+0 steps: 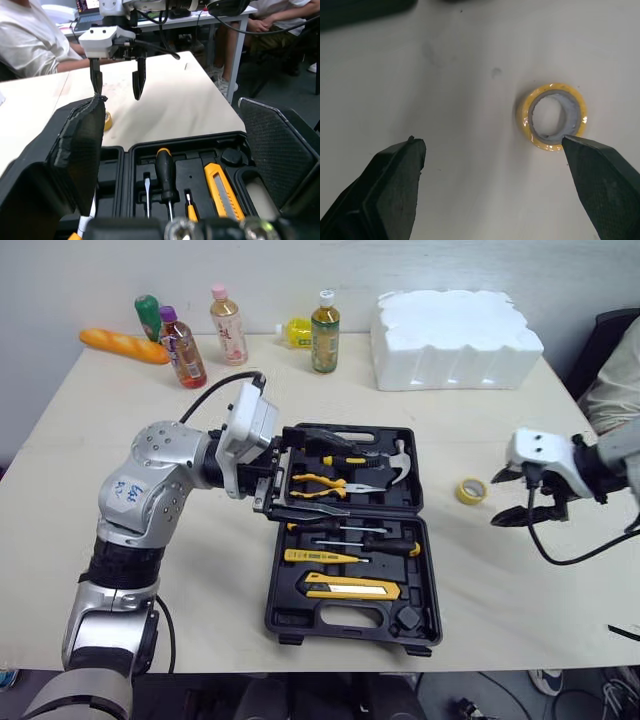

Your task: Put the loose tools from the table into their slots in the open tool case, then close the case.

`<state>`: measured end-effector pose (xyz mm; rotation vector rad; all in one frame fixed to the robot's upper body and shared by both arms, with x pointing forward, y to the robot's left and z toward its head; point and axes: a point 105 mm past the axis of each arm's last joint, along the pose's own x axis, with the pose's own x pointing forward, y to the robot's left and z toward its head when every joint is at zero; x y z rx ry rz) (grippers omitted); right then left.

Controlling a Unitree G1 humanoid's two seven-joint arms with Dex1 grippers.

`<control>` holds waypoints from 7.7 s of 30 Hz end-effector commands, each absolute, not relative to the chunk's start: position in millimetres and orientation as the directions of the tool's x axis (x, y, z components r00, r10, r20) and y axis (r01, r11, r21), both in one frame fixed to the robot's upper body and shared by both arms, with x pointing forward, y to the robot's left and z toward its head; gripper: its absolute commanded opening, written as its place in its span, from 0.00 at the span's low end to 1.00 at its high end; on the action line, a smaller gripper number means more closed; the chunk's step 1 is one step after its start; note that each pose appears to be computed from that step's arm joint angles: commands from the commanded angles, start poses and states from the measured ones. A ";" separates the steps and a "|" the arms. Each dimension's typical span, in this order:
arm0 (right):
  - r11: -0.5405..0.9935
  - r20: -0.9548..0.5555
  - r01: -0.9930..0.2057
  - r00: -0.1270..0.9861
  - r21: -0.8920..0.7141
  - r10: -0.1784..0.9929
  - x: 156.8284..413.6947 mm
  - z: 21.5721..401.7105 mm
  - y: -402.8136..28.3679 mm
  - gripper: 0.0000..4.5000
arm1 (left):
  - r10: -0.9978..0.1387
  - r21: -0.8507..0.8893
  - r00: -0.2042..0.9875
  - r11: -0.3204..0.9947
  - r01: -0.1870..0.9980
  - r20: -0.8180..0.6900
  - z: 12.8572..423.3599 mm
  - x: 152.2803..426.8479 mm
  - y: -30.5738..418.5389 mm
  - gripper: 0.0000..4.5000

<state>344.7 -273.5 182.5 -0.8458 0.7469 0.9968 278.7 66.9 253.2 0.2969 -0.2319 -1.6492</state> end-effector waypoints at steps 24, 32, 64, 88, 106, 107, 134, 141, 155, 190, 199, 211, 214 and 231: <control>0.207 -0.872 -0.937 0.341 -0.282 0.351 369.3 162.5 -266.4 0.14 | -0.992 0.395 -0.098 -0.120 0.911 -0.076 254.8 271.9 54.9 1.00; 0.038 -0.738 -0.950 0.264 -0.309 0.621 309.0 200.1 -207.4 0.01 | -0.969 0.329 -0.172 -0.223 0.917 -0.178 222.9 258.7 64.4 1.00; 0.051 -0.703 -0.997 0.083 -0.066 0.706 184.3 124.1 -138.7 0.01 | -0.913 0.311 -0.265 -0.361 0.879 -0.309 168.6 225.1 58.7 1.00; 0.100 -0.551 -0.987 0.151 -0.123 0.821 187.5 176.6 -138.5 0.73 | -0.921 0.330 -0.221 -0.328 0.885 -0.321 170.8 232.9 65.7 1.00; 0.242 -0.356 -0.967 0.254 -0.077 0.899 183.9 83.5 -142.9 0.01 | -0.909 0.308 -0.237 -0.347 0.886 -0.343 166.2 238.9 73.1 1.00; 0.250 -0.360 -0.965 0.260 -0.077 0.896 184.3 80.4 -144.8 0.01 | -0.909 0.308 -0.237 -0.347 0.886 -0.343 166.3 239.1 73.3 1.00; 0.470 -0.463 -0.843 0.318 0.261 0.827 172.5 22.2 -159.4 0.01 | -0.914 0.334 -0.200 -0.323 0.885 -0.354 170.4 246.5 81.0 1.00; 0.503 -0.440 -0.837 0.377 0.215 0.815 173.1 30.1 -160.1 0.01 | -0.913 0.333 -0.203 -0.326 0.885 -0.354 169.8 246.3 78.7 1.00; 0.586 -0.179 -0.811 0.578 -0.016 0.796 205.5 154.7 -161.2 0.01 | -0.932 0.284 0.184 0.093 0.954 -0.311 161.1 305.4 128.0 1.00; 0.536 -0.386 -0.797 0.603 -0.278 0.698 322.5 131.6 -122.5 0.00 | -0.854 0.244 0.320 0.235 0.941 -0.411 118.9 350.7 112.8 0.01; 0.537 -0.390 -0.795 0.607 -0.283 0.693 323.2 131.9 -124.7 0.00 | -0.822 0.249 0.366 0.281 0.927 -0.435 114.0 353.0 129.4 0.01; 0.690 -0.396 -0.659 0.744 -0.300 0.538 295.6 155.3 -203.7 0.23 | -0.710 0.054 0.545 0.587 0.808 -0.445 117.9 342.0 223.8 0.39; 0.773 -0.339 -0.595 0.790 -0.220 0.511 298.6 174.0 -216.2 0.55 | -0.729 -0.031 0.564 0.622 0.782 -0.388 149.4 350.3 214.0 0.69; 0.871 -0.400 -0.488 0.787 0.066 0.471 344.6 177.4 -177.1 0.99 | -0.721 -0.278 0.536 0.677 0.682 -0.439 178.7 381.1 135.0 1.00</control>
